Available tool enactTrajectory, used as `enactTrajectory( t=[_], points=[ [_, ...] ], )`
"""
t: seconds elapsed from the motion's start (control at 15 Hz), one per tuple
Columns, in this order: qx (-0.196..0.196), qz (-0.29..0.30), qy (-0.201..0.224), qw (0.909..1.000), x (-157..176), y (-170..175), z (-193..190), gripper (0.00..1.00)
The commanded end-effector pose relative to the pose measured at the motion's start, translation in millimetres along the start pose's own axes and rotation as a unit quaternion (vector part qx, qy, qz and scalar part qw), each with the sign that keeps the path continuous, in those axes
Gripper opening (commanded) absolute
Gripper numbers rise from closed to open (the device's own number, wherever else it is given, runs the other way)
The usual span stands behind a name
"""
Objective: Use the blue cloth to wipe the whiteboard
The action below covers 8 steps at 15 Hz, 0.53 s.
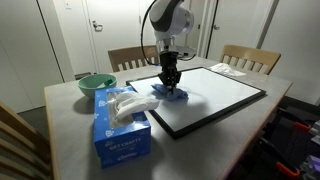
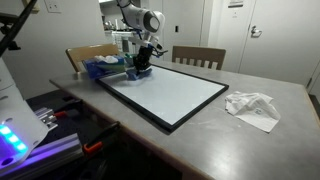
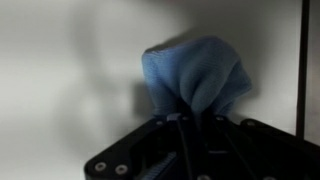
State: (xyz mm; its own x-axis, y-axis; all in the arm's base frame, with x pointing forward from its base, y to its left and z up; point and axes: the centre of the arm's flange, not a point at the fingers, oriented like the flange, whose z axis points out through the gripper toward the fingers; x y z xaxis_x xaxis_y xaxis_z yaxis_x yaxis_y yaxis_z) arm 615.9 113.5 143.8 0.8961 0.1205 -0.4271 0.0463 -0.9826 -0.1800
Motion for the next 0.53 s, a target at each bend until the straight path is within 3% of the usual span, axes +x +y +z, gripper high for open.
enactTrajectory(
  t=[0.0, 0.13, 0.2, 0.47],
  points=[
    [0.006, 0.009, 0.009, 0.9999, -28, -1, 25, 0.03],
    [-0.007, 0.004, 0.022, 0.9997, -31, 0, 21, 0.03],
    [0.0, 0.002, 0.018, 0.9998, -10, -1, 3, 0.12],
    [-0.003, 0.001, 0.026, 0.9997, -15, -2, 3, 0.12]
  ],
)
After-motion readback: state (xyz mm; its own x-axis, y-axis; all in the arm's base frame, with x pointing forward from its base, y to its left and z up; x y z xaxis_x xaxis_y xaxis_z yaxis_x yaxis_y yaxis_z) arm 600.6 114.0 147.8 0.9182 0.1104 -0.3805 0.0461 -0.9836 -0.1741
